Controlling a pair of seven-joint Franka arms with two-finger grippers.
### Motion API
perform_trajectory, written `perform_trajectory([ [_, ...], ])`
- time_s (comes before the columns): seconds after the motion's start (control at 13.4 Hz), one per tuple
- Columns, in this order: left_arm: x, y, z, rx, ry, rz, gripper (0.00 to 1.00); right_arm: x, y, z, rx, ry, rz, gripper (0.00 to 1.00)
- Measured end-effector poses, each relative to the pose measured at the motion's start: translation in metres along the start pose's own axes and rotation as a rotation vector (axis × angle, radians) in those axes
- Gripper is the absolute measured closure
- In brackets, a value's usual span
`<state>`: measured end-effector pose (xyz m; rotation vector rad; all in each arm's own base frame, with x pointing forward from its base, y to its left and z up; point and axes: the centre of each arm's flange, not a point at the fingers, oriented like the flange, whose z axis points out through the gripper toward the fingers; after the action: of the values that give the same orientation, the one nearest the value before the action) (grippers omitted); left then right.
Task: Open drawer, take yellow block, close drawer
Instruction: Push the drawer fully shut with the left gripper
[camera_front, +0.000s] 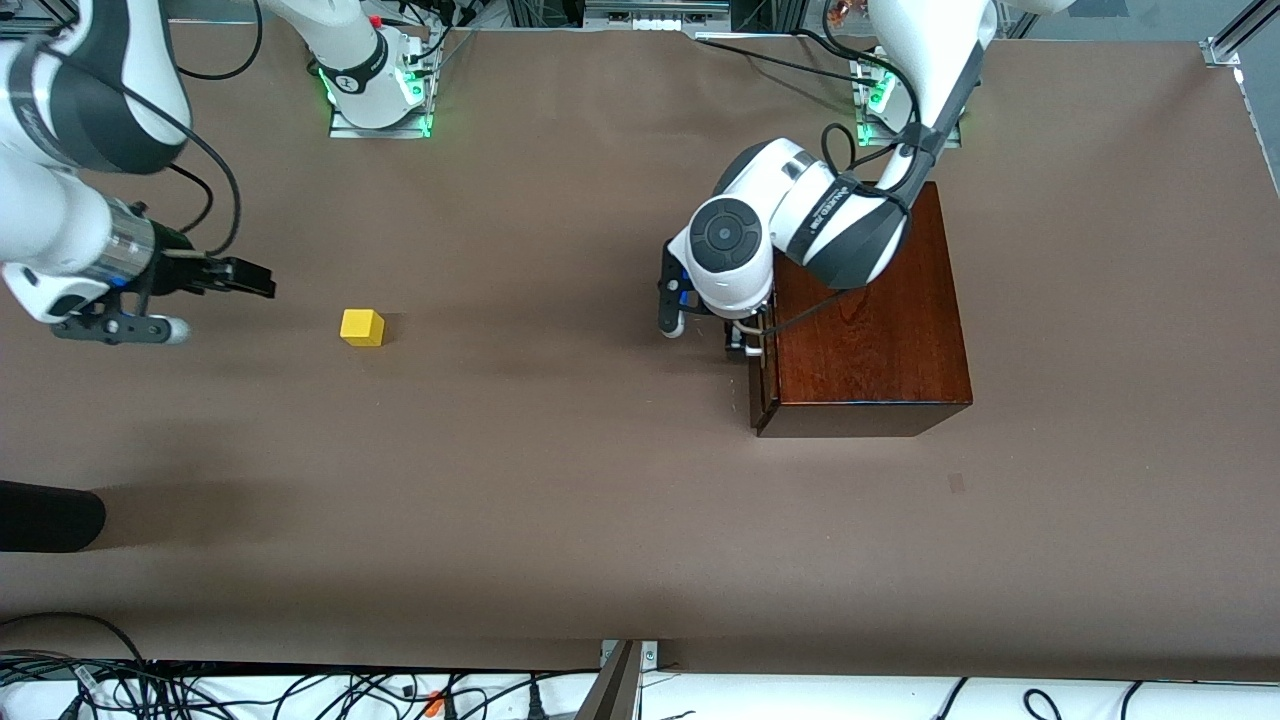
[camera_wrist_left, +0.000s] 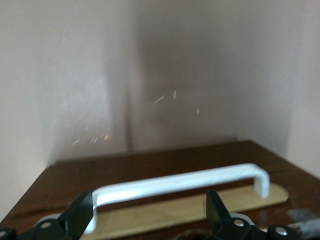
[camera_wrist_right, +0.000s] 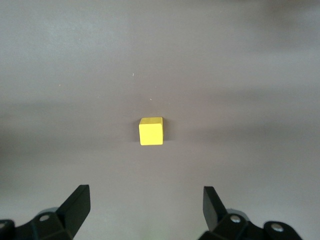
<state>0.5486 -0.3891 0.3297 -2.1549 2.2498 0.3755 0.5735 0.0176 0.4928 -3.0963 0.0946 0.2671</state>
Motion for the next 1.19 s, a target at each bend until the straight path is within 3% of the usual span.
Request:
perform_trajectory([
  [0.45,-0.011,-0.001,-0.017,0.017,0.012,-0.021,0.0,-0.029,0.015,-0.075,-0.045,0.05,-0.011,0.0],
  [0.89,-0.008,0.023,-0.076,-0.013,0.177,-0.109,0.0,-0.026,0.03,-0.077,-0.05,0.053,0.015,0.0],
  [1.19,-0.081,0.03,-0.123,-0.079,0.144,-0.395,0.0,-0.024,0.042,-0.076,-0.04,0.05,0.033,0.0],
])
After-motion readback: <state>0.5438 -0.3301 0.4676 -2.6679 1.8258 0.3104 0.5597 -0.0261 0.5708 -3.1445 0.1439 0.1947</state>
